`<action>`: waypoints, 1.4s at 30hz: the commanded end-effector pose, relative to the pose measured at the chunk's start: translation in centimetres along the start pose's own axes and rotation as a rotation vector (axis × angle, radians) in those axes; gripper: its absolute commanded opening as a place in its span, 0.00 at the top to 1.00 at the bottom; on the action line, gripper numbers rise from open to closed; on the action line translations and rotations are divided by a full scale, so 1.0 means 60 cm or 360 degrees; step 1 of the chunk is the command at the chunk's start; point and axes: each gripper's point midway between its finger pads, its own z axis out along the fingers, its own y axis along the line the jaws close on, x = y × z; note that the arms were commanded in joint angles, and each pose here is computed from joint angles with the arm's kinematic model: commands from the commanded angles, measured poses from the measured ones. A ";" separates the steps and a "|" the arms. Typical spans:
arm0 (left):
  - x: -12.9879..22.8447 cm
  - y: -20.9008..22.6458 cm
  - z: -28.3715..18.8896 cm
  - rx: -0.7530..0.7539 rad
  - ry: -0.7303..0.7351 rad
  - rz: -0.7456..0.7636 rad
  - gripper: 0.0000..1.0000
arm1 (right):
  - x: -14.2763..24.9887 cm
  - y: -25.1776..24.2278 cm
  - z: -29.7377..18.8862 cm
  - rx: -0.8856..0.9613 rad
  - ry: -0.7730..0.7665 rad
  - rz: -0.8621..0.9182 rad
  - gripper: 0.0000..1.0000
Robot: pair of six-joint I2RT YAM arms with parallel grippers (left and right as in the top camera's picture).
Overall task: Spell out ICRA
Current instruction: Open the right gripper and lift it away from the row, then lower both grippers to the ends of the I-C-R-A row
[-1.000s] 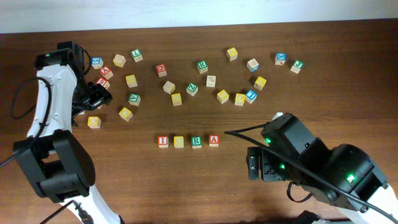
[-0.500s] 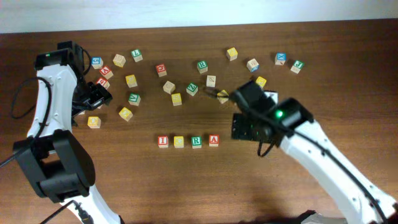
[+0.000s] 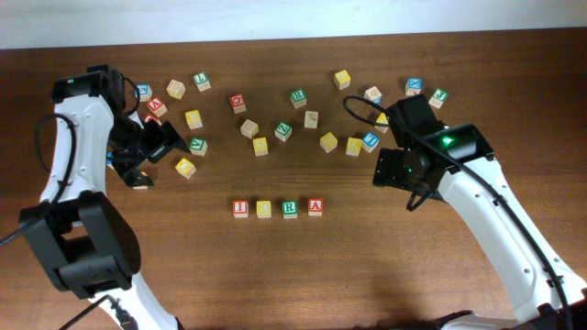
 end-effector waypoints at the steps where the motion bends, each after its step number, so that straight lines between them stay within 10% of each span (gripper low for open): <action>1: 0.031 -0.017 -0.080 0.0114 -0.0184 0.0191 0.09 | -0.006 -0.001 0.005 0.0006 -0.0017 -0.0007 0.02; 8: 0.169 -0.015 -0.208 0.0005 -0.0547 0.0487 0.05 | -0.010 0.053 0.032 -0.0183 0.0058 0.0004 0.02; 15: 0.205 -0.043 -0.113 -0.0206 -0.0423 0.0758 0.04 | 0.004 0.070 0.037 -0.0259 0.0143 -0.0003 0.02; 18: 0.193 -0.039 -0.064 -0.0221 -0.0395 0.0765 0.29 | 0.003 0.071 0.037 -0.0262 0.0141 -0.0003 0.02; 21: 0.180 -0.030 -0.016 -0.0230 -0.0382 0.0762 0.29 | 0.005 0.070 0.037 -0.0258 0.0149 -0.0004 0.02; 23: 0.169 -0.031 0.005 -0.0216 -0.0406 0.0767 0.45 | 0.006 0.070 0.037 -0.0263 0.0154 -0.0004 0.11; 29: 0.111 0.001 0.049 -0.0425 -0.0566 0.0743 1.00 | 0.052 0.069 0.091 -0.0273 0.0263 -0.0012 0.96; 42: 0.098 -0.006 0.199 -0.0306 -0.0310 0.0671 1.00 | 0.103 0.173 0.156 -0.0505 0.0098 -0.0176 0.96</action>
